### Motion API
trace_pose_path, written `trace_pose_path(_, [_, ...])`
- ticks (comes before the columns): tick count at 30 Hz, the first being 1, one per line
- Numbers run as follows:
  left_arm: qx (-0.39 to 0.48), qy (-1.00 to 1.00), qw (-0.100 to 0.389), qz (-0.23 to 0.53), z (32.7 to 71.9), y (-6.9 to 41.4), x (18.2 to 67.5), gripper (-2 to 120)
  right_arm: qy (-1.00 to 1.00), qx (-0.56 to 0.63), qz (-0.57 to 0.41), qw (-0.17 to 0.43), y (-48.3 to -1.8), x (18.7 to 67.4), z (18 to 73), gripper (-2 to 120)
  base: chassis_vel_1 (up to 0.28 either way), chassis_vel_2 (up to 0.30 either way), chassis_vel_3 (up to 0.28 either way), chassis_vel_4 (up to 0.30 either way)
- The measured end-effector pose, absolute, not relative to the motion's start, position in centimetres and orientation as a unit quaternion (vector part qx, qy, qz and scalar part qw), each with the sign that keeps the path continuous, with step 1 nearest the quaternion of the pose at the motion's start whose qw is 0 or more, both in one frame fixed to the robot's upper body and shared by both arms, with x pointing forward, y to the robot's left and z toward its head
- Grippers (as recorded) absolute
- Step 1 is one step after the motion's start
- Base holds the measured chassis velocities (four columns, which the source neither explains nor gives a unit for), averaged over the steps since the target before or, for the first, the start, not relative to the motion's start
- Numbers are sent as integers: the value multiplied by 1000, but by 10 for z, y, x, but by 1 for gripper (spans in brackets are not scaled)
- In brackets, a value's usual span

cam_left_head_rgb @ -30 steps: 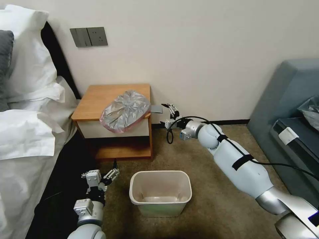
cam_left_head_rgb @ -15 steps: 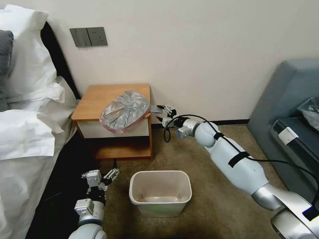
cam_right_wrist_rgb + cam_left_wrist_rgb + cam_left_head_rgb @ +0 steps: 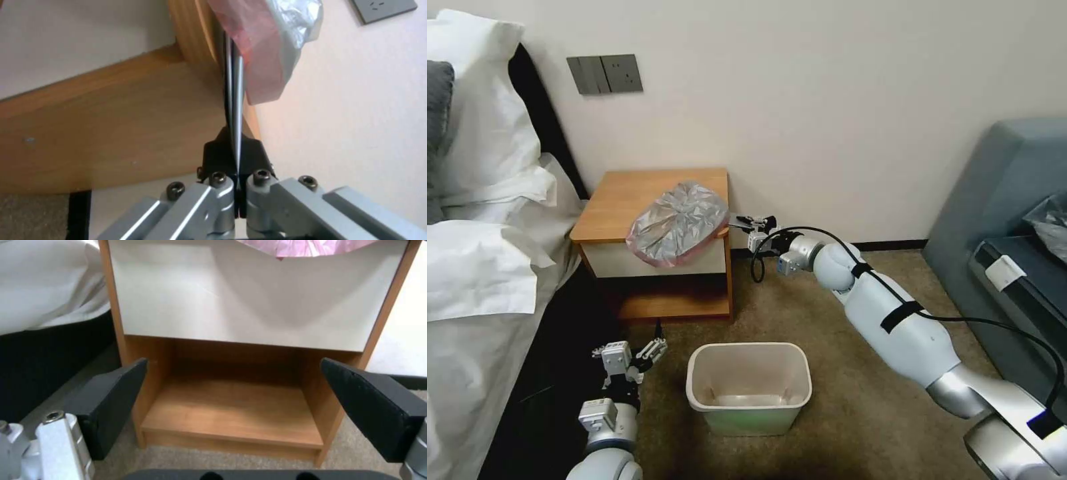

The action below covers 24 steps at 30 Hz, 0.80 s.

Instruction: Pick up the garbage bag from the table and place it over the trash can.

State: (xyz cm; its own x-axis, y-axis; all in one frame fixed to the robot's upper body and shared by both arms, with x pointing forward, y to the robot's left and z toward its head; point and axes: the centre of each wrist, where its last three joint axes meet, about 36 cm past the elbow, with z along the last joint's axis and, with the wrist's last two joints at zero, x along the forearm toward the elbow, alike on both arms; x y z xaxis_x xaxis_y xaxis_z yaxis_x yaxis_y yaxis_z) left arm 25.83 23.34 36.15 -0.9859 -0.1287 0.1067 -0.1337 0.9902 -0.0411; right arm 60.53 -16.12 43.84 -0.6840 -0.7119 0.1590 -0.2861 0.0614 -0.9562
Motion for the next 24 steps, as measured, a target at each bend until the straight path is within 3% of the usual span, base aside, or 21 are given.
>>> trace_pose_path(14, [94, -995, 38, 23, 364, 250, 267, 97, 751, -347, -531, 185, -171, 569, 446, 0, 0, 0, 0, 0])
trace_pose_path(24, [138, -990, -5, 25, 397, 271, 258, 96, 785, -376, -465, 161, -170, 484, 431, 0, 0, 0, 0, 0])
